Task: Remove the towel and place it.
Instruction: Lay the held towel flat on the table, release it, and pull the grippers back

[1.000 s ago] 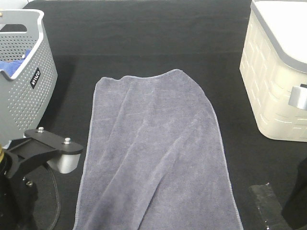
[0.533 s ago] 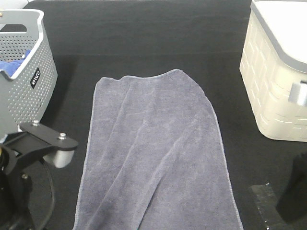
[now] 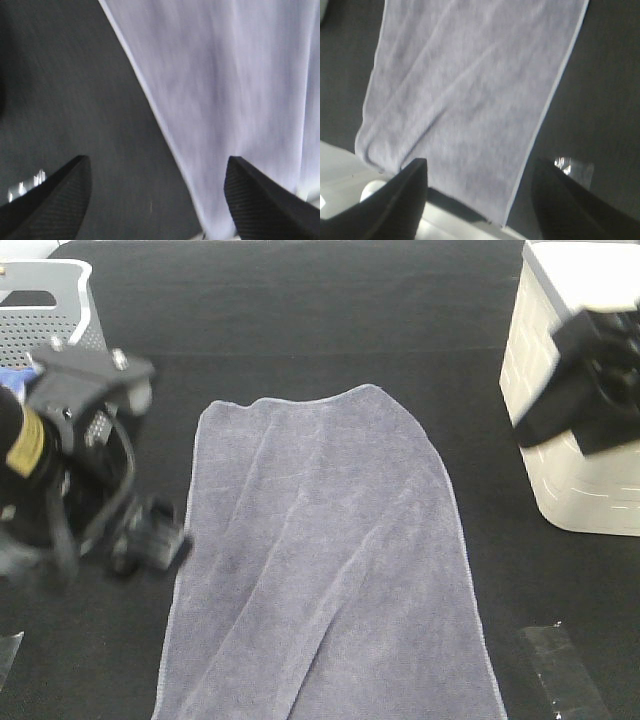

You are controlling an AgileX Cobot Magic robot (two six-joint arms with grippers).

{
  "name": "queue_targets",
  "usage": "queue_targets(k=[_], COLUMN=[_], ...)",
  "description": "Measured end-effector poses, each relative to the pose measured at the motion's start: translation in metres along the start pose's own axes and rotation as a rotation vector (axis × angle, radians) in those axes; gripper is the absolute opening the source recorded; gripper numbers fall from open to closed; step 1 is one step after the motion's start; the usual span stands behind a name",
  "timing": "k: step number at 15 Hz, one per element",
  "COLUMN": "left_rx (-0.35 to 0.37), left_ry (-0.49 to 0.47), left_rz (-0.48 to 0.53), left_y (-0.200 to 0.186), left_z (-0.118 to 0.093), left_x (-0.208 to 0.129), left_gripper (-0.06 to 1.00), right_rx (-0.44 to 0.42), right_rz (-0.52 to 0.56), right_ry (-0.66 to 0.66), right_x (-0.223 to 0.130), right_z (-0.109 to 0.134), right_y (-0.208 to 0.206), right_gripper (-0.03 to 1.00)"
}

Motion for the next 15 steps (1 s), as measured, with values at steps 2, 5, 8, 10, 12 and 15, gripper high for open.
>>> queue_targets(k=[2, 5, 8, 10, 12, 15], left_rx=[-0.013, -0.003, 0.019, 0.028, 0.030, 0.019], left_ry=[-0.105, -0.141, -0.165, -0.178, -0.185, -0.189], left_rz=[-0.086, -0.177, -0.192, -0.192, -0.200, -0.227], left_y=[0.005, 0.013, 0.041, 0.065, 0.086, 0.114], left_z=[0.016, 0.027, 0.031, 0.031, 0.028, 0.019], left_x=[0.037, 0.106, 0.153, 0.178, 0.201, 0.230], left_gripper=[0.70, 0.70, 0.70, 0.70, 0.70, 0.70], right_rx=[-0.009, -0.047, -0.121, -0.156, -0.162, -0.199], right_rz=[-0.005, -0.044, -0.056, -0.063, -0.074, -0.049], right_ry=[-0.007, -0.036, -0.071, -0.071, -0.074, -0.087], right_x=[0.032, 0.096, 0.137, 0.163, 0.186, 0.206], right_z=[-0.008, -0.027, -0.050, -0.064, -0.075, -0.098], right_y=[0.005, 0.015, 0.027, 0.042, 0.059, 0.096], right_gripper=[0.57, 0.57, 0.57, 0.57, 0.57, 0.57])
Point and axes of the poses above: a point on each arm's last joint axis where the gripper is mounted, y pointing out along that axis toward the gripper, z along the wrist's bending axis when the last joint is at zero, x = y × z, the point moved 8 cm from there along y, pointing out along that axis toward the gripper, and after that the axes turned 10 degrees about -y, right-handed, at the moved point
